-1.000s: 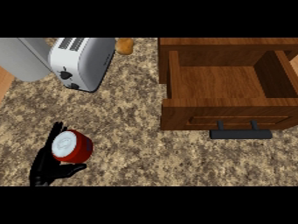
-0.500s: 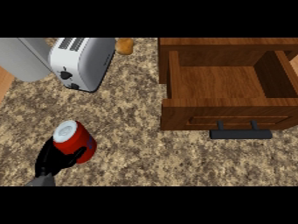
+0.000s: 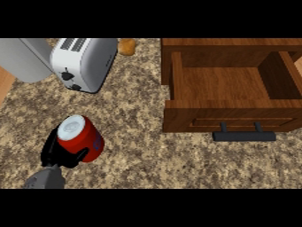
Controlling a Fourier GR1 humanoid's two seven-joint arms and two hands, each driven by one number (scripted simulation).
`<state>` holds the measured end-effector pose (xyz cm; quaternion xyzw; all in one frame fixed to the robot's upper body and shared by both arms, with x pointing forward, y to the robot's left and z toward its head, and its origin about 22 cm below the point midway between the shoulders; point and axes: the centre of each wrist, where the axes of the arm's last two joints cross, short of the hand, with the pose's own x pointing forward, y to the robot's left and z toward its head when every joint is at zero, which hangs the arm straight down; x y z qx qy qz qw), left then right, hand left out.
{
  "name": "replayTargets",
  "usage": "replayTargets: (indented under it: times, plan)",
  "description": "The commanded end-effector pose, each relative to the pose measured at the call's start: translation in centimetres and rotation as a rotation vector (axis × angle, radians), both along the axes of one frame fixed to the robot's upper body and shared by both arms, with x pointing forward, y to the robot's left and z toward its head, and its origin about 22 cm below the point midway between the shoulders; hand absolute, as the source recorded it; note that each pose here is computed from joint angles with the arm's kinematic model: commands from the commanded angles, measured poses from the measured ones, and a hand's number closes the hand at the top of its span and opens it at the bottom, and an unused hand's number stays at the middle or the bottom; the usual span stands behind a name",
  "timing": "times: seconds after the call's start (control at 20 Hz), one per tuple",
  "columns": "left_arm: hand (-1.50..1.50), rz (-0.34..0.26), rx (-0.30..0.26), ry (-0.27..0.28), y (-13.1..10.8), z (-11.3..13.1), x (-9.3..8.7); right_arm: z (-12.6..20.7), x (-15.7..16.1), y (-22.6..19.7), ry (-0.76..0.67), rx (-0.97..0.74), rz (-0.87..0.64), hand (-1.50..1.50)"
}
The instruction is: Pick up the can, place it into the drawer and close the drawer
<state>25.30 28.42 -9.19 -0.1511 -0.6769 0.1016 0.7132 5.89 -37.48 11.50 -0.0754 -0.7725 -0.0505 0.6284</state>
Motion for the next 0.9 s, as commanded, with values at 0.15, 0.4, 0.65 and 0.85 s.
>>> replayTargets:
  times: [0.15, 0.4, 0.65, 0.85]
  plan:
    - [1.50, 0.153, -0.023, -0.036, -3.7, 3.5, 4.5, -1.1, 0.7, -0.2, -0.002, 0.019, -0.003, -1.50]
    - [1.50, 0.117, 0.017, -0.074, -5.4, 3.9, 4.2, 0.4, -0.1, 1.3, -0.015, 0.012, -0.006, -1.50]
    - [1.50, 0.099, 0.054, -0.150, -7.5, 10.4, 6.1, 1.3, 0.6, 0.5, -0.014, 0.001, -0.011, -1.50]
    - [1.50, 0.073, 0.078, -0.169, -8.6, 13.9, 6.9, 0.3, 0.4, 1.2, -0.004, -0.020, 0.011, -1.50]
